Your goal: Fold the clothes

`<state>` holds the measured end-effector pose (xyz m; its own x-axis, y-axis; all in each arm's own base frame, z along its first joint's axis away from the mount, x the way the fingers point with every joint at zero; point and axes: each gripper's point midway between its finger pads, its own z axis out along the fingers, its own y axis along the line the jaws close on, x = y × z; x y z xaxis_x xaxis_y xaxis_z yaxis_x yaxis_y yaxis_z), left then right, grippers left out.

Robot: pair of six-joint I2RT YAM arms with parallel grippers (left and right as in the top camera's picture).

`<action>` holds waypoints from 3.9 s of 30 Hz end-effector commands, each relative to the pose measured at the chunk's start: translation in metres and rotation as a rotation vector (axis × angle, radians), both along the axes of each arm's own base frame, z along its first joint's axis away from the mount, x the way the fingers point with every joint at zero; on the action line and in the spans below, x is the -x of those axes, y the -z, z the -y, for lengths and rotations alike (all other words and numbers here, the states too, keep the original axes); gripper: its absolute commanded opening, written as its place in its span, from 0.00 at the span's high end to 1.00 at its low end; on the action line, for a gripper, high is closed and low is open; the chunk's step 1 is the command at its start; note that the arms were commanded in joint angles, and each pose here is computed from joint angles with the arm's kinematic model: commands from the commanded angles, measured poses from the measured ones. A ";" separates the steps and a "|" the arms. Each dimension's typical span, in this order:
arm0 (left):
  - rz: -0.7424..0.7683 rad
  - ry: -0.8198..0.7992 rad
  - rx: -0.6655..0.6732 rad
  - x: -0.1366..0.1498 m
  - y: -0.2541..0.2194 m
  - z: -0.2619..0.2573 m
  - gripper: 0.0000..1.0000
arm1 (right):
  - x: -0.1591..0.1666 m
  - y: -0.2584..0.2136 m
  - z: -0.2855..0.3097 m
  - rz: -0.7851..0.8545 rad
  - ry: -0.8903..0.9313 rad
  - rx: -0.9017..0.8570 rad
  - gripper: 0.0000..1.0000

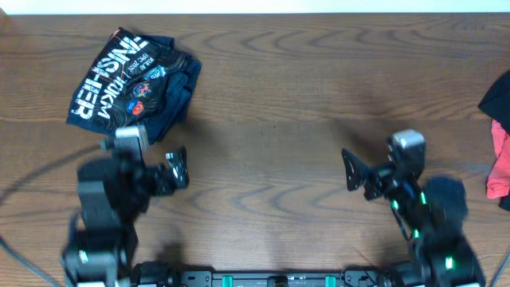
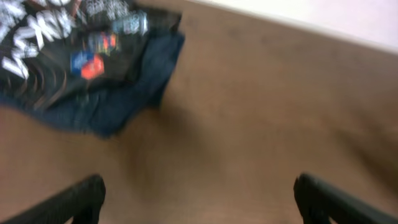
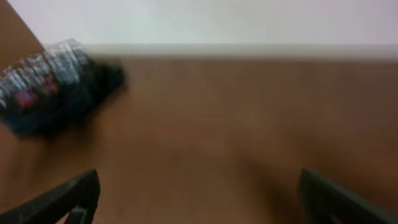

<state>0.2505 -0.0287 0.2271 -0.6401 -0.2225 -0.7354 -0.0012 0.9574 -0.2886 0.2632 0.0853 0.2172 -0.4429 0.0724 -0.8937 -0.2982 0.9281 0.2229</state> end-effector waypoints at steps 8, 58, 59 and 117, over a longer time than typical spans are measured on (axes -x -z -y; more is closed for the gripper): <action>-0.300 0.016 -0.011 -0.033 -0.014 -0.001 0.02 | -0.083 0.018 0.034 -0.487 0.124 0.100 0.01; -0.393 0.059 0.049 -0.026 0.001 0.011 0.02 | -0.187 0.211 0.396 -0.664 1.001 0.138 0.26; -0.393 0.059 0.049 -0.026 0.001 0.011 0.02 | -0.188 0.217 0.395 -0.667 0.997 0.135 0.26; -0.446 0.047 0.065 -0.015 0.006 0.012 0.02 | -0.180 -0.023 -0.144 -0.266 -0.151 0.322 0.44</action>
<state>0.2642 -0.0379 0.2142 -0.9063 -0.2186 -0.3616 -0.1023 0.9438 -0.3143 0.4369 0.2427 0.2276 -0.6829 -0.2480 -0.6871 -0.4375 0.8921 0.1127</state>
